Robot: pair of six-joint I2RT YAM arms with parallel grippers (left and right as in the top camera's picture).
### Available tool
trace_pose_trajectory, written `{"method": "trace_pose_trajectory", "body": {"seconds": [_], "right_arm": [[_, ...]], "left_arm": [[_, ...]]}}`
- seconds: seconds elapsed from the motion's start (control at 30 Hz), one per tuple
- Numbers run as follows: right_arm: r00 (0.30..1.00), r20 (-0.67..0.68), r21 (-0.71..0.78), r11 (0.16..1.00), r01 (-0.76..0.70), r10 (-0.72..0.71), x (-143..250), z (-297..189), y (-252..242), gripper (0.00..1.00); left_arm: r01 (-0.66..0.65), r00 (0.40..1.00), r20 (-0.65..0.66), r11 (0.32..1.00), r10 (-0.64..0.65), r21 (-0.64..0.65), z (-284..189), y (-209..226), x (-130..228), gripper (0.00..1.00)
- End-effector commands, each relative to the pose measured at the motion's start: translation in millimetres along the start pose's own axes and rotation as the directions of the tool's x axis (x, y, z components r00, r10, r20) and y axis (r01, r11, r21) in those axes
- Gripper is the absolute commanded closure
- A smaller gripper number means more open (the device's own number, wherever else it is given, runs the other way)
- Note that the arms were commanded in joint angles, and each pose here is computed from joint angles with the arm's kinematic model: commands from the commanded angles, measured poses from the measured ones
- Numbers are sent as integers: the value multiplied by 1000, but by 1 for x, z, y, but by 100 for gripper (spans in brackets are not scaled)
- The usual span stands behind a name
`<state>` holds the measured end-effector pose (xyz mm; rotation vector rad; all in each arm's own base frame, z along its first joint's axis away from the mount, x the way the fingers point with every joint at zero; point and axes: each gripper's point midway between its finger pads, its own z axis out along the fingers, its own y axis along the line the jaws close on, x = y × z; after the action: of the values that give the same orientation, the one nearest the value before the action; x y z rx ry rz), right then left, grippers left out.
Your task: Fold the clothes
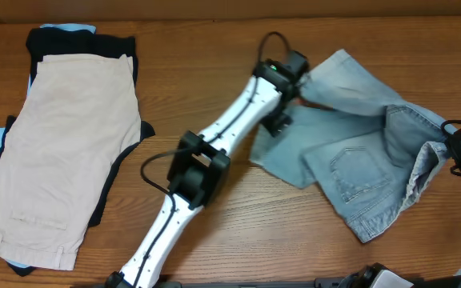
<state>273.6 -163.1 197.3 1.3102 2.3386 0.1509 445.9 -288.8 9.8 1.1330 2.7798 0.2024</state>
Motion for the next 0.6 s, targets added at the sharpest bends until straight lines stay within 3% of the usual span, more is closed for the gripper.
{"method": "trace_pose_trajectory", "body": {"seconds": [0.0, 0.2, 0.4, 0.57], "right_arm": [[1000, 6, -12, 1000, 19, -19, 1, 0, 5, 96], [994, -5, -54, 993, 108, -109, 14, 3, 34, 96], [975, -44, -116, 970, 212, -219, 44, 10, 77, 95], [946, -137, -119, 953, 279, -294, 73, 33, 97, 93]], "left_arm": [[255, 938, -211, 960, -276, -119, 35, 89, 72, 0], [436, 819, -374, 895, -436, -87, 36, 147, 145, 0], [538, 715, -473, 837, -514, -97, 32, 184, 202, 0], [538, 706, -499, 839, -503, -85, 30, 190, 214, 0]]}}
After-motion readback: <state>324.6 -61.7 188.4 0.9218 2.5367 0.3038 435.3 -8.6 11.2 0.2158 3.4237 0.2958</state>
